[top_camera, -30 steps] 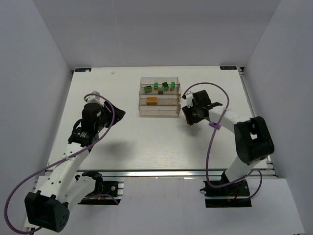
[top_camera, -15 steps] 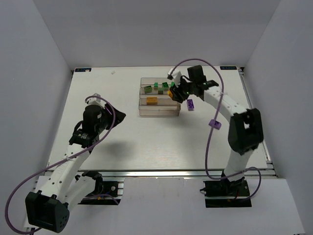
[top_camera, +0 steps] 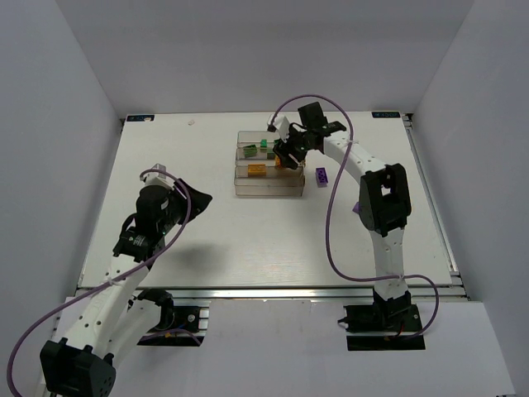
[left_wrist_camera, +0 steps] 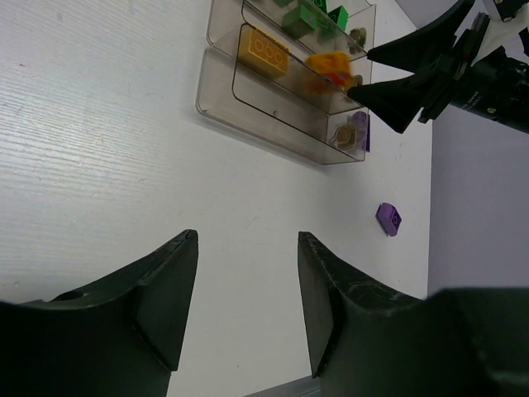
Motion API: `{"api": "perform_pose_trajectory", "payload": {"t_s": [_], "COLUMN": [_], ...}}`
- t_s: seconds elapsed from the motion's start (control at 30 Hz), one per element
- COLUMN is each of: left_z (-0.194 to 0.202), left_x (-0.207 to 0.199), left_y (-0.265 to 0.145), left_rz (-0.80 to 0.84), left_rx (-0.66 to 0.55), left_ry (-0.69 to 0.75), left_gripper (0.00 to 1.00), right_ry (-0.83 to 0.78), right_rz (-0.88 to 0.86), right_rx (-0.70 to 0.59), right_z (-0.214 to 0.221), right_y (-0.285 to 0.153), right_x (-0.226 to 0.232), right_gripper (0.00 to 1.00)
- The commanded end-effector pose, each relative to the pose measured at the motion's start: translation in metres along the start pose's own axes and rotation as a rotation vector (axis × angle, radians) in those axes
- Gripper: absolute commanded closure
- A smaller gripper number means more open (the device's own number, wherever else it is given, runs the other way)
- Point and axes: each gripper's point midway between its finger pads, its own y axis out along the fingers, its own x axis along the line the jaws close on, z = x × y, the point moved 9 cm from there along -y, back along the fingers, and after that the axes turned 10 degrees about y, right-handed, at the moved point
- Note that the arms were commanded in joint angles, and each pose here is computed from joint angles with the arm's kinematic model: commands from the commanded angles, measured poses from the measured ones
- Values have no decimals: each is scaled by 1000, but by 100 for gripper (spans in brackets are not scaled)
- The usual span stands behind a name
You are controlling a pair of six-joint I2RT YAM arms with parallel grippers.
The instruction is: Sort the legos into containers by color
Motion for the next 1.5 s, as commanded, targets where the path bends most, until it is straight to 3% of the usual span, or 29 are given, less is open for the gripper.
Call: {"api": "perform_pose_trajectory", "payload": {"t_s": [0.0, 0.23, 0.3, 0.33, 0.37, 0.4, 0.47, 0.5, 0.53, 0.57, 0.6, 0.63, 0.67, 0.8, 1.1, 1.3, 1.4, 1.43, 1.47], "left_z": [2, 6, 7, 9, 10, 11, 16, 17, 19, 21, 21, 23, 24, 26, 32, 36, 35, 35, 33], "left_x": [-5, -13, -13, -12, -12, -11, -8, -8, -7, -6, -5, -5, -4, -3, 3, 6, 5, 5, 4], "left_y": [-1, 15, 18, 18, 19, 19, 19, 19, 19, 20, 20, 21, 21, 25, 28, 27, 29, 29, 30], "left_rz": [50, 148, 154, 155, 158, 157, 157, 161, 164, 165, 164, 167, 166, 170, 151, 141, 135, 136, 139], "left_rx": [14, 74, 79, 85, 84, 85, 89, 88, 94, 95, 97, 106, 109, 122, 131, 138, 142, 142, 143], "left_ry": [-8, 2, 2, 2, 2, -1, -9, -17, -22, -25, -27, -26, -27, -21, -25, -31, -28, -25, -25], "left_gripper": [39, 44, 45, 45, 45, 45, 45, 45, 45, 45, 45, 45, 45, 44, 44, 44, 43, 43, 43], "right_ry": [-17, 146, 304, 410, 453, 496, 578, 554, 599, 610, 552, 604, 612, 524, 374, 328, 307, 316, 301], "right_rz": [21, 59, 148, 188, 177, 148, 115, 93, 91, 64, 38, 39, 31, 76, 133, 137, 111, 82, 82], "right_rx": [-71, -118, -154, -107, -125, -122, -62, -41, 13, 54, 91, 160, 198, 340, 465, 492, 473, 473, 447], "right_z": [-23, -25, -21, 4, 7, 22, 58, 70, 91, 105, 116, 135, 145, 179, 219, 232, 230, 229, 220], "right_y": [-23, -66, -96, -100, -115, -126, -139, -144, -155, -157, -159, -166, -166, -166, -151, -140, -138, -140, -142], "right_x": [1, 10, 7, 4, 9, 7, 15, 16, 15, 19, 19, 18, 19, 15, 10, 6, 4, 6, 1], "right_gripper": [29, 30, 49, 67, 92, 100, 98, 90, 79, 50, 36, 16, 11, 11, 12, 21, 44, 62, 71]}}
